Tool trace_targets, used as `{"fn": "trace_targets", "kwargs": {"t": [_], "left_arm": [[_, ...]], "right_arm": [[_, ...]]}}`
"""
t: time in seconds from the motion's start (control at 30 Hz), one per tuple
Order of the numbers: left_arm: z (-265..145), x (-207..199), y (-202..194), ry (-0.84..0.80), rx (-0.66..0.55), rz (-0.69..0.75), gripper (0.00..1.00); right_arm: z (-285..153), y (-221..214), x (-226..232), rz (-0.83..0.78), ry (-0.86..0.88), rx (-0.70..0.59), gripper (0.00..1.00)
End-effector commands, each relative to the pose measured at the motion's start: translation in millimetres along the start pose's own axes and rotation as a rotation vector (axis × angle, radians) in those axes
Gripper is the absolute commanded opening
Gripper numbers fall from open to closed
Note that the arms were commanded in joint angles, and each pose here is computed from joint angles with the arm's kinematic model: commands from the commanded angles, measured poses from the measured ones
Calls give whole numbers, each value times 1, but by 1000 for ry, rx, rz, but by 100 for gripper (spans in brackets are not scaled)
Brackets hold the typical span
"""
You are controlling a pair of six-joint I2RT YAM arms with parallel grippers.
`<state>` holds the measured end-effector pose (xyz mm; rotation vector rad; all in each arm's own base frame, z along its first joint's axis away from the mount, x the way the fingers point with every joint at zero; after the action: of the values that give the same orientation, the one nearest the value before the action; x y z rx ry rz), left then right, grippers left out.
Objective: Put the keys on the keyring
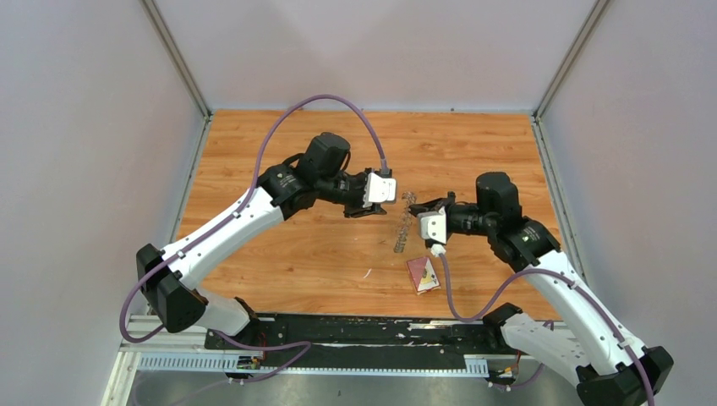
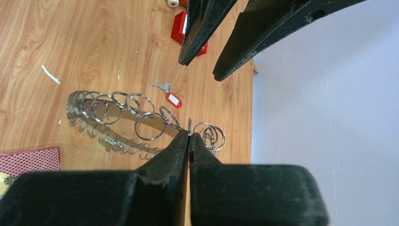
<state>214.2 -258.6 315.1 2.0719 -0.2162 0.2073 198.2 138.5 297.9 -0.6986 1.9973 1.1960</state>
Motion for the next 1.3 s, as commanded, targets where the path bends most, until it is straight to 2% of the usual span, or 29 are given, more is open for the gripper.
{"fn": "trace_targets", "kwargs": {"t": [0.0,0.13,0.23,0.57,0.87,1.07,1.27], "left_arm": [[2,1,8,-15,-57,14,41],[3,-2,9,-42,-76,1,40],[2,-5,12,-65,-100,-1,37],[-8,-22,23,-190,-166,3,34],[-10,-24,19,-141,-168,-11,27],[-10,-16,20,-53,-163,-51,25],[-4,-12,19,-31,-166,-87,22]], "right_arm": [[-5,13,-12,-84,-64,-52,0],[-7,16,-11,-84,-63,-61,0],[-6,22,-10,-47,-47,-120,0],[3,36,-12,247,6,-319,0],[17,27,-13,424,21,-370,0],[19,23,-16,486,5,-373,0],[20,22,-17,513,1,-374,0]]}}
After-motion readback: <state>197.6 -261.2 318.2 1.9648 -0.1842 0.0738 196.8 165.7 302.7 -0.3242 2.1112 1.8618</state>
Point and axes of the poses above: each gripper's point midway between its finger pads, its own z axis out along the fingers, its own x axis along the line the jaws close on, y = z × x, the point moved 9 cm from there along -z, back along the fingers, and after that the axes turned 4 degrees about -z, right-handed, at the moved point
